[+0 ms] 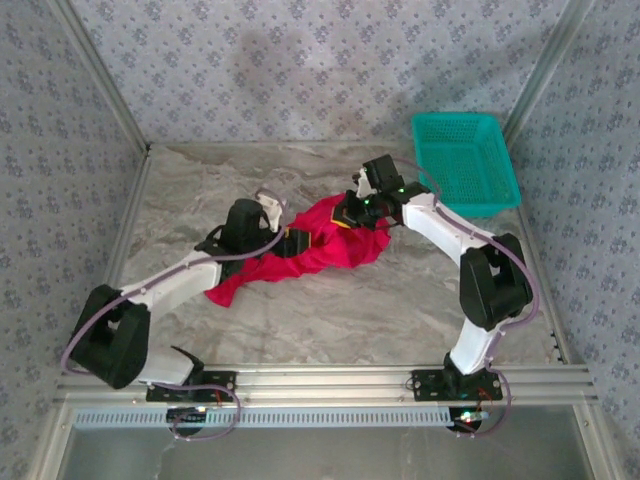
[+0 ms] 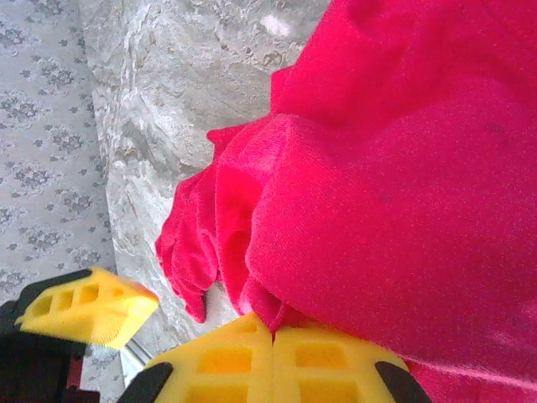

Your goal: Fold the inside-out t-shirt

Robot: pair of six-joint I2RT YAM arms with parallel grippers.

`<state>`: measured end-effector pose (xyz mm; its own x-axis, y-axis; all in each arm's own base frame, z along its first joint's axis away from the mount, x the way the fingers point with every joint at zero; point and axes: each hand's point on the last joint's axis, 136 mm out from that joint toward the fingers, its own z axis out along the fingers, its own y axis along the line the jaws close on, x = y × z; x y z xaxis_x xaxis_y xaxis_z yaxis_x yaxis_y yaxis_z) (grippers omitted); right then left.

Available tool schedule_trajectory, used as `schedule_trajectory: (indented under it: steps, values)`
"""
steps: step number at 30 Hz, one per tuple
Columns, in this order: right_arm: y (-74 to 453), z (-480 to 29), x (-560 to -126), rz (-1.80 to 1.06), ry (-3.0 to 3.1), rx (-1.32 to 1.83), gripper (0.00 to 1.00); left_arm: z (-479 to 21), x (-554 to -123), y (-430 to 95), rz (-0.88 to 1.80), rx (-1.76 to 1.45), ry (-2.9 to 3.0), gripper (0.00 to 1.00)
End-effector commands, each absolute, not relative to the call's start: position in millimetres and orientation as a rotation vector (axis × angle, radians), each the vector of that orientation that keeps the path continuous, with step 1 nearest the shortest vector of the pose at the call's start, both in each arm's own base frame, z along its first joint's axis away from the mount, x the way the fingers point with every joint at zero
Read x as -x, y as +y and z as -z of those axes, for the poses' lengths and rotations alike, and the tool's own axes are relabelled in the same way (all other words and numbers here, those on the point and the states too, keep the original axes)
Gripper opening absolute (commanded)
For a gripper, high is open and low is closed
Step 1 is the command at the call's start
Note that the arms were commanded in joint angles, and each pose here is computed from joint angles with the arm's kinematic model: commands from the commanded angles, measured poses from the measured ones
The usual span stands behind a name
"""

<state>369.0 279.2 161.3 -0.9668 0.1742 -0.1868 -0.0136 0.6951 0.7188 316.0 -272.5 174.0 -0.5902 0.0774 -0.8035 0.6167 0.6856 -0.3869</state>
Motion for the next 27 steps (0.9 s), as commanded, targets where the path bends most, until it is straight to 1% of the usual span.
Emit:
schedule_trajectory:
  steps: [1, 3, 6, 9, 12, 14, 15, 18, 20, 22, 27]
  values:
    - [283, -168, -363, -1.180, 2.673, -0.125, 0.00, -185, -324, -291, 0.839, -0.688, 1.960, 0.65]
    - [283, -172, -362, -1.182, 2.666, -0.122, 0.00, -175, -327, -297, 0.839, -0.730, 1.980, 0.61]
    - [282, -175, -360, -1.183, 2.659, -0.117, 0.00, -165, -333, -302, 0.819, -0.776, 1.988, 0.52]
    - [282, -179, -359, -1.188, 2.652, -0.114, 0.00, -159, -341, -307, 0.810, -0.801, 1.992, 0.52]
    - [282, -180, -359, -1.193, 2.649, -0.112, 0.00, -153, -347, -314, 0.817, -0.816, 2.006, 0.55]
    - [282, -181, -359, -1.198, 2.648, -0.113, 0.00, -147, -351, -316, 0.820, -0.820, 2.019, 0.54]
    - [282, -182, -359, -1.198, 2.648, -0.115, 0.00, -144, -353, -317, 0.825, -0.821, 2.029, 0.48]
    - [283, -184, -358, -1.203, 2.644, -0.110, 0.00, -138, -357, -317, 0.872, -0.821, 2.064, 0.17]
    - [281, -185, -357, -1.203, 2.645, -0.115, 0.00, -141, -362, -314, 0.905, -0.800, 2.084, 0.10]
    - [279, -187, -358, -1.203, 2.639, -0.116, 0.00, -150, -363, -314, 0.950, -0.785, 2.088, 0.00]
    - [273, -181, -363, -1.191, 2.646, -0.142, 0.00, -183, -350, -322, 1.070, -0.828, 2.059, 0.00]
